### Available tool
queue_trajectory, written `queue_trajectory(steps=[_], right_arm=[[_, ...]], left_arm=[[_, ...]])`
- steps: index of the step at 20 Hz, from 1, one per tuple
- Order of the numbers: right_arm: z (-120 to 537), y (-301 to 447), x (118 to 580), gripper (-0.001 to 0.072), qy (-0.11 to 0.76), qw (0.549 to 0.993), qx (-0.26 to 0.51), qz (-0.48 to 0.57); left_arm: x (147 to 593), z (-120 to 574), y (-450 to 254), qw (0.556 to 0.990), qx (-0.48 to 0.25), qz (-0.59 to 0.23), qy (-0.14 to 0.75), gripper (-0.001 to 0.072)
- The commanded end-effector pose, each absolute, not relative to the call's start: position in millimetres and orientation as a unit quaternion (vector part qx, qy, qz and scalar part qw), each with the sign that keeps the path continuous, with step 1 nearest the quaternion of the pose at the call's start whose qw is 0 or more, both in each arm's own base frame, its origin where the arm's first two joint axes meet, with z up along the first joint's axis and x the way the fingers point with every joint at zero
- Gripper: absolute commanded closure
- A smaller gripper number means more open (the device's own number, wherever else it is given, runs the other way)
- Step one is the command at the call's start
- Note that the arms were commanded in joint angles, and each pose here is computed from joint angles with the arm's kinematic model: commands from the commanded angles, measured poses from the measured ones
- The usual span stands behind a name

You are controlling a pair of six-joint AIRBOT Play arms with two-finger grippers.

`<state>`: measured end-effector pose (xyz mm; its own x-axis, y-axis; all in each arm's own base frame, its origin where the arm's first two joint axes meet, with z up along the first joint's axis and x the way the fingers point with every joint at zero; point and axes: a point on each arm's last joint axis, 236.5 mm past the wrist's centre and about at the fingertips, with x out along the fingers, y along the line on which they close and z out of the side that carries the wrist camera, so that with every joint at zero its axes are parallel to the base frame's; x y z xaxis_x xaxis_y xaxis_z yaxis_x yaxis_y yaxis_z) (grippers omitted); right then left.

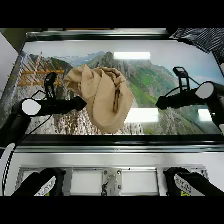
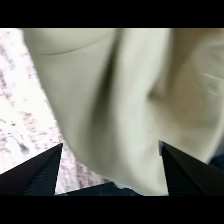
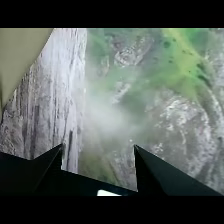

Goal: Fold the clothes and pants, and hang the long-sleeved shirts on hangers.

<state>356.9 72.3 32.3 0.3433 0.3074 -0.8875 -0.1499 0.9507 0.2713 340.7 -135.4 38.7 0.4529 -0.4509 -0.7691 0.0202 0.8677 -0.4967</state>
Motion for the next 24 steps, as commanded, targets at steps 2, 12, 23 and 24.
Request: queue_trajectory(steps=[2, 12, 23, 24], right_arm=[[-30, 107, 375, 0.0248, 0.580, 0.775, 0.205, 0.147], [-104, 188, 412, 0.0249, 0.587, 0.740, 0.268, 0.187], [-88, 226, 433, 0.0681, 0.574, 0.762, 0.185, 0.235], [-72, 210, 439, 0.0681, 0.569, 0.774, 0.160, 0.228]], left_arm=[[368, -24, -100, 0.799, -0.273, -0.068, 0.531, 0.0069], [433, -70, -150, 0.764, -0.282, -0.118, 0.569, 0.0069], [426, -77, -150, 0.745, -0.283, -0.121, 0.592, 0.0687], [431, -60, -144, 0.757, -0.286, -0.122, 0.575, 0.0687]])
